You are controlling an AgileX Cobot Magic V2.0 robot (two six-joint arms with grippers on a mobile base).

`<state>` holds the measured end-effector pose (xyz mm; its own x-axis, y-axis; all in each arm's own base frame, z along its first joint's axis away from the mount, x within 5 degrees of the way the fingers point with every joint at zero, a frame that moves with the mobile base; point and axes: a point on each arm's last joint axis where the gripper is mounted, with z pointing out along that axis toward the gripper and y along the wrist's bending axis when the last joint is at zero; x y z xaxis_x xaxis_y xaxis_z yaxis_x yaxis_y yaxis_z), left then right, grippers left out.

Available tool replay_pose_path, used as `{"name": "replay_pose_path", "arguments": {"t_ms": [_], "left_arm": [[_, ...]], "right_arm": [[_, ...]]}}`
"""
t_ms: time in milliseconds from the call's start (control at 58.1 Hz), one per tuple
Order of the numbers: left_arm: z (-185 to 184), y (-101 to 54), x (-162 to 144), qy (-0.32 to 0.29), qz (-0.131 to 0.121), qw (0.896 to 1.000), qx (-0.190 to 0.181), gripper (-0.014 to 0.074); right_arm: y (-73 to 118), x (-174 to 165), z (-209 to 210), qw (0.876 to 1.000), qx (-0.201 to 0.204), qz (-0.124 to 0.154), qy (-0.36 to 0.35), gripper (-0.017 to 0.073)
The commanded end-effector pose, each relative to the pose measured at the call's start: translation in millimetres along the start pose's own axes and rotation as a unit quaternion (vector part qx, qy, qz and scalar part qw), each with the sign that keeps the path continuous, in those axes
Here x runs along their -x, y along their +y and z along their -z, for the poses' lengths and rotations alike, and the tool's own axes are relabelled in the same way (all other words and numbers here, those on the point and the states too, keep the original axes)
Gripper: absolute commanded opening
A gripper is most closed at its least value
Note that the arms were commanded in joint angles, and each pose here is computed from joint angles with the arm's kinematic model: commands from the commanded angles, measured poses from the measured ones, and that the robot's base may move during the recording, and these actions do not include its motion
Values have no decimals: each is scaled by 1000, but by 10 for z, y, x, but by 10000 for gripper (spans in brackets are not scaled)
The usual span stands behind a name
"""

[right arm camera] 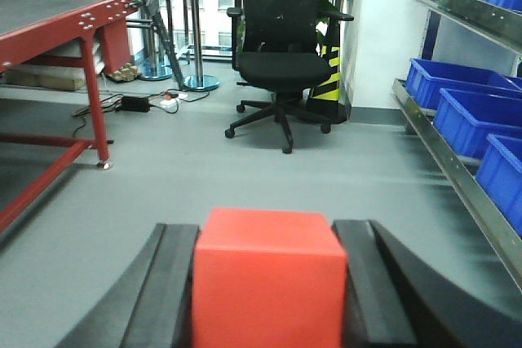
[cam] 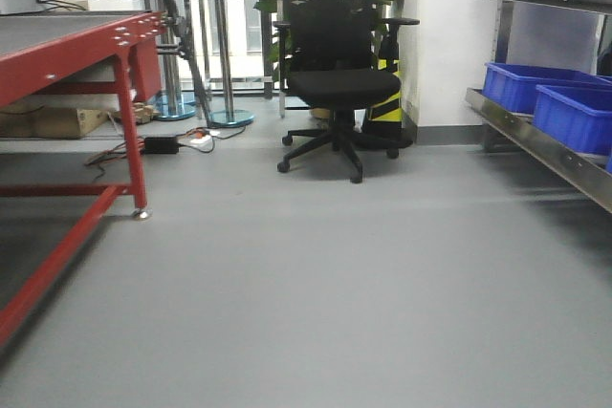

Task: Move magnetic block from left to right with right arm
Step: 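Turn the base past the office chair toward the other table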

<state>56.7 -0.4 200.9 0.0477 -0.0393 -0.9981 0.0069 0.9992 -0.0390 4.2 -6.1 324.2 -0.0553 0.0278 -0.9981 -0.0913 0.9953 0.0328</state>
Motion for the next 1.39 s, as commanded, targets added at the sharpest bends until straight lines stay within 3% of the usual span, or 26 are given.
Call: {"name": "replay_pose_path", "arguments": {"t_ms": [0,1376], "left_arm": [[6,5,52,-41,5,999,2,-126],[6,6,52,-41,5,999,3,-126]], "right_arm": [[9,156,5,999,2,7,-47,237],[9,155,5,999,2,7,-47,237]]}}
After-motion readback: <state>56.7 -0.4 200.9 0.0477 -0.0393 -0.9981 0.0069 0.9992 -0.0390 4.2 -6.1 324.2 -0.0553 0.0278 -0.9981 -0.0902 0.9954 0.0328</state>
